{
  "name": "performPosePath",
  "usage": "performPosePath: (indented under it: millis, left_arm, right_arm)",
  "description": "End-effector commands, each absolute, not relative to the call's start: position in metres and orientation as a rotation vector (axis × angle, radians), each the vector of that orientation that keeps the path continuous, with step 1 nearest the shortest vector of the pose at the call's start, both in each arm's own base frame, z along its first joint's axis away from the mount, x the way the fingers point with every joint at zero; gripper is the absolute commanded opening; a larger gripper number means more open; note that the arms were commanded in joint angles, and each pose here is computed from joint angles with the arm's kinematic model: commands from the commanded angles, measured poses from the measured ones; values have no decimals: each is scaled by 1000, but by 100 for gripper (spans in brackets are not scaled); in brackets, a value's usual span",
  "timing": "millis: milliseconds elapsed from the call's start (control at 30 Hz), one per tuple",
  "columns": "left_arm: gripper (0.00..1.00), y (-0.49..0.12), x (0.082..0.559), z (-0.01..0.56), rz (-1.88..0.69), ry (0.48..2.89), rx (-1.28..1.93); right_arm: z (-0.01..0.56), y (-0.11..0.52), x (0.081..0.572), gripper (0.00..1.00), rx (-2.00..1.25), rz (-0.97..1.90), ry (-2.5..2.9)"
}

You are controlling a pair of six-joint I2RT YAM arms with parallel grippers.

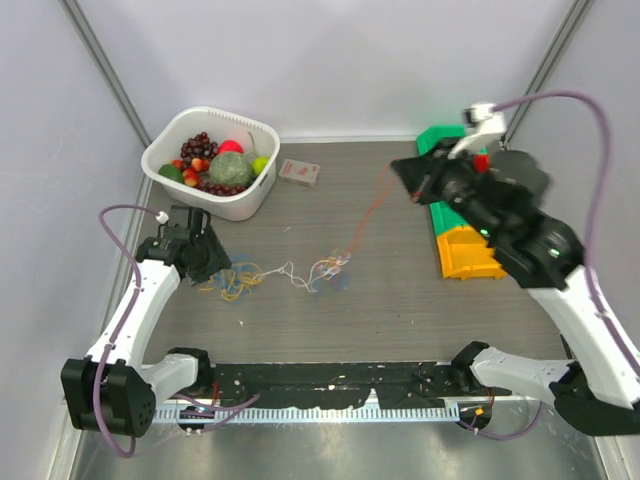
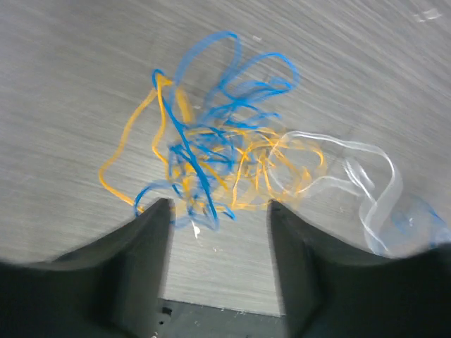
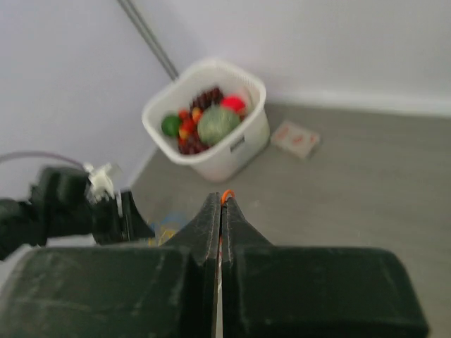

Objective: Untangle the cables

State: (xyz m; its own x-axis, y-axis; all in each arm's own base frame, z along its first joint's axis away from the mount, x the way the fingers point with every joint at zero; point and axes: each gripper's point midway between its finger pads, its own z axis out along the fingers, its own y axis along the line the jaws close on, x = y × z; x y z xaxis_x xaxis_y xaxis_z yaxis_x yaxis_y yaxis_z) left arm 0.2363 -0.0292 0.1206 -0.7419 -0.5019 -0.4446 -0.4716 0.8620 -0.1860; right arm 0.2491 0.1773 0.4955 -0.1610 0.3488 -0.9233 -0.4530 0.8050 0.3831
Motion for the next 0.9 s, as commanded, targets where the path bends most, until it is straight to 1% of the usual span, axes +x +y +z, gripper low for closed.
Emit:
performPosePath:
  millis: [0, 67, 167, 267, 333, 367, 433, 467, 533, 633, 800, 833, 867]
  left_arm:
    - [74, -77, 259, 162, -421, 2464, -462]
    - [81, -89, 259, 172, -489, 2413, -407]
    - [80, -113, 262, 193, -633, 2311, -297]
    - [72, -156, 261, 216, -852, 2222, -85]
    - [71, -191, 254, 221, -949, 2212, 83]
    - [73, -210, 250, 218, -979, 2221, 166]
    - [78, -242, 243, 207, -999, 2267, 314]
    - [79, -257, 241, 198, -1004, 2298, 367]
    - [78, -281, 238, 180, -988, 2360, 444]
    - [74, -304, 247, 154, -942, 2434, 475]
    - [74, -328, 245, 98, -922, 2602, 516]
    - [69, -329, 244, 87, -922, 2639, 511]
    - [58, -328, 243, 79, -911, 2668, 505]
  right_arm:
    - [427, 215, 254, 1, -170, 792, 1798]
    - [404, 212, 253, 1, -181, 755, 1861]
    - [370, 202, 251, 1, -165, 683, 1956]
    - [340, 185, 244, 1, -114, 598, 2042]
    - [331, 181, 240, 1, -99, 592, 2066]
    - [330, 181, 238, 1, -92, 600, 2071]
    - [329, 180, 233, 1, -74, 618, 2069]
    - [328, 179, 233, 1, -63, 620, 2070]
    - [332, 177, 232, 1, -48, 624, 2059]
    - [340, 174, 231, 1, -36, 629, 2035]
    - [358, 168, 233, 1, -5, 625, 1986]
    - [362, 168, 233, 1, -1, 625, 1976]
    - [369, 165, 233, 1, 4, 621, 1957]
